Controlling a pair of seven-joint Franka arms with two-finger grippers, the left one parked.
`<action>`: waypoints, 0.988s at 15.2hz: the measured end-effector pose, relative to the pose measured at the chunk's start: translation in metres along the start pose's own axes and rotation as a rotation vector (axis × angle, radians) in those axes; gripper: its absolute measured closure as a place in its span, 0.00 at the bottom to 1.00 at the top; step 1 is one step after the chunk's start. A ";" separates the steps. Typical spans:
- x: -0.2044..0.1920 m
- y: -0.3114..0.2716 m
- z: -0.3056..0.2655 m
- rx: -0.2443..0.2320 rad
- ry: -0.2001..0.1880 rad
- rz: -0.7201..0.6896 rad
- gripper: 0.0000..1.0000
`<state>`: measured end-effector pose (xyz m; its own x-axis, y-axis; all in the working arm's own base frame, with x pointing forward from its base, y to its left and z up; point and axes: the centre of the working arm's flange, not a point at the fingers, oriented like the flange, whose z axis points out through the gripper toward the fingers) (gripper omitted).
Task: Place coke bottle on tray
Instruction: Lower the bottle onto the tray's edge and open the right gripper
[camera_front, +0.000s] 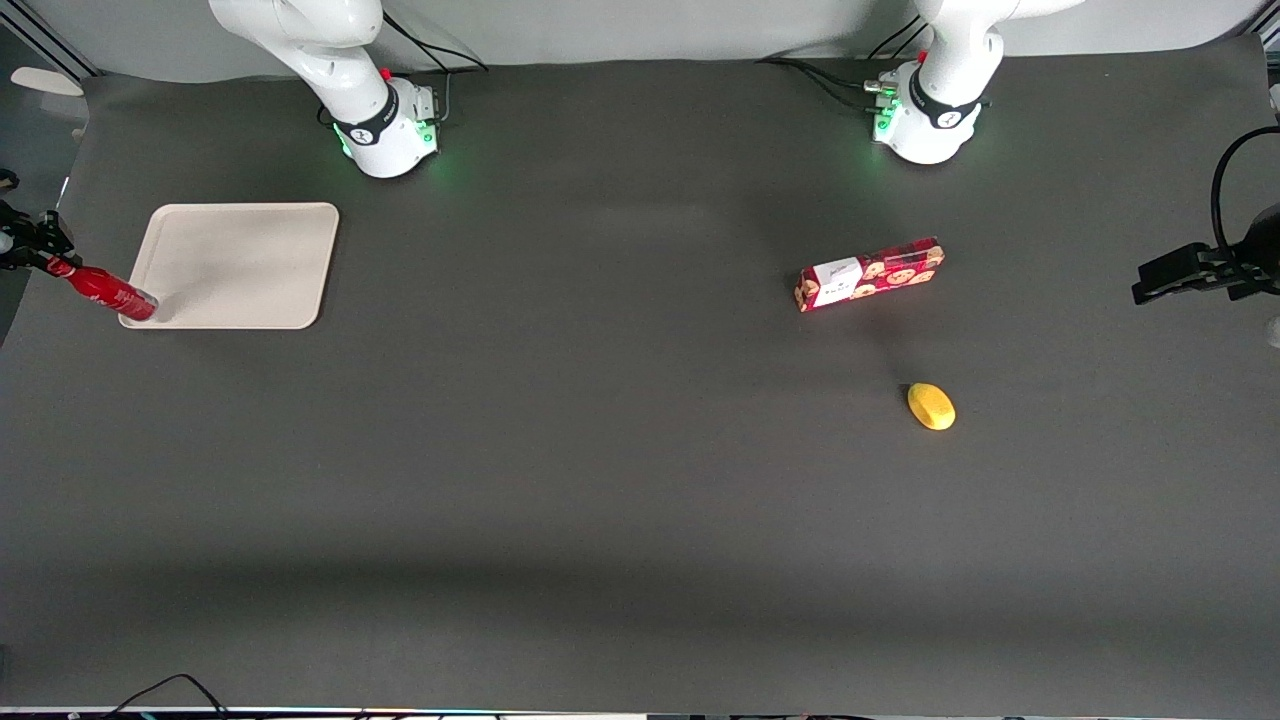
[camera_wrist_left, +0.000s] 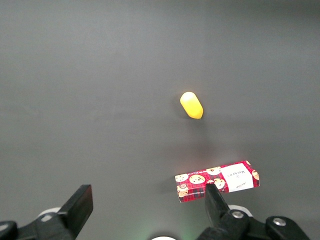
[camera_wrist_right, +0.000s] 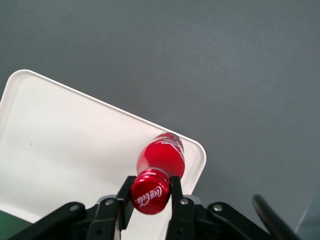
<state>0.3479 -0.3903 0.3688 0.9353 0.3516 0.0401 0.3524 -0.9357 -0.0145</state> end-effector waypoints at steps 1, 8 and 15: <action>0.000 0.000 0.005 0.011 0.007 0.000 0.67; -0.012 0.008 0.018 0.020 0.003 -0.001 0.67; -0.030 0.014 0.017 0.018 0.004 0.018 0.67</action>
<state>0.3252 -0.4133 0.3501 0.9413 0.3347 0.0434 0.3362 -0.9412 -0.0332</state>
